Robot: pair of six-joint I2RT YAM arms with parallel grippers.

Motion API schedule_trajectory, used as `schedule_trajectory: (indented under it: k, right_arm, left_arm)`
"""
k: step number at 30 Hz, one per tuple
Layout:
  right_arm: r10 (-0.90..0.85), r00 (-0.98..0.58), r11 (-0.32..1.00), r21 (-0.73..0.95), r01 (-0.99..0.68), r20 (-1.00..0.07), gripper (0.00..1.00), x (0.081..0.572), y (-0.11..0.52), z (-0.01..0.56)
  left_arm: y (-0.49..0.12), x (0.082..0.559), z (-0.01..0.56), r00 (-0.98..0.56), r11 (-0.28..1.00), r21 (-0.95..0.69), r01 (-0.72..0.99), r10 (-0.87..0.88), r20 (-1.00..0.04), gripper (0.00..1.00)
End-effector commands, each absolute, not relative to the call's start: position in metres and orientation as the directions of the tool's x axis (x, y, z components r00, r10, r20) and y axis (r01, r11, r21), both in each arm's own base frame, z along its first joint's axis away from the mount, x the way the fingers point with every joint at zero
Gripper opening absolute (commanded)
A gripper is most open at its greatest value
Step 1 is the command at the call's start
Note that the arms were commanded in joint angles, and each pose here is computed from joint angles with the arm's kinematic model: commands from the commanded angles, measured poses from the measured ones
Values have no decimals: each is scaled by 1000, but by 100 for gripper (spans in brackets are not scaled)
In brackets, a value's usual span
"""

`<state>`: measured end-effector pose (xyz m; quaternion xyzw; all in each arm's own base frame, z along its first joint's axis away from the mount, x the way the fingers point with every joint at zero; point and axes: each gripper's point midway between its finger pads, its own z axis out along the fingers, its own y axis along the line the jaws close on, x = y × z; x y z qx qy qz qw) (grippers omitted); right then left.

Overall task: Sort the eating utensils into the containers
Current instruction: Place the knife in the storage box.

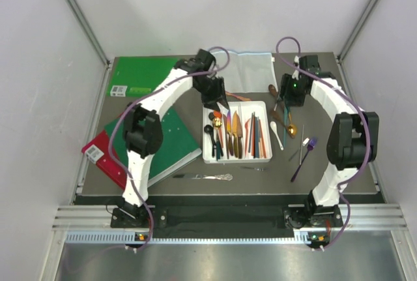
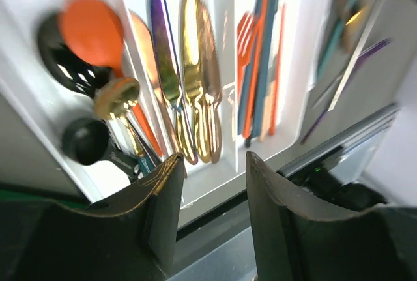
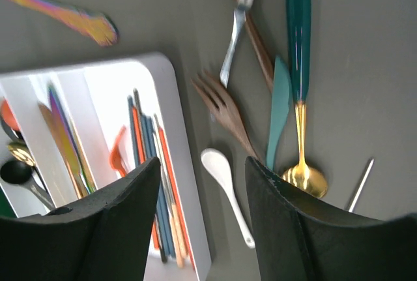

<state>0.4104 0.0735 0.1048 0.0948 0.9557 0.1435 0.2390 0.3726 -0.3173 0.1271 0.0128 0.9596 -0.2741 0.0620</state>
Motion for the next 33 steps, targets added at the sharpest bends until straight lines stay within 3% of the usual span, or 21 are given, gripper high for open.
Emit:
schedule_trajectory:
  k: [1,4,6,7,10,16,33]
  right_arm:
    - [193,-791,955,298,15,-581,56,464,77,156]
    - [109,-735,952,283,-116,-669,56,504,100,184]
    - [22,-739,932,281,-228,-674,56,526,128,174]
    - [-6,-682,920,264,-291,-731,56,544,139,202]
    - [-67,-643,882,256,-395,-763,57,575,173,185]
    - [-136,-570,785,263,-561,-810,59,589,233,170]
    - [-211,-672,735,339,-588,-710,57,561,277,90]
  left_arm:
    - [-285,428,209,-935,762,-641,93,-154,-318,48]
    - [-253,449,209,-918,785,-619,34,-221,-330,49]
    - [-236,451,203,-920,814,-581,-1,-229,-319,49]
    - [-222,455,199,-915,839,-545,-11,-228,-333,49]
    - [-201,451,191,-919,878,-478,-19,-204,-338,48]
    - [-171,436,164,-927,922,-374,-99,-222,-301,48]
    - [-165,415,132,-952,930,-329,-163,-236,-195,47]
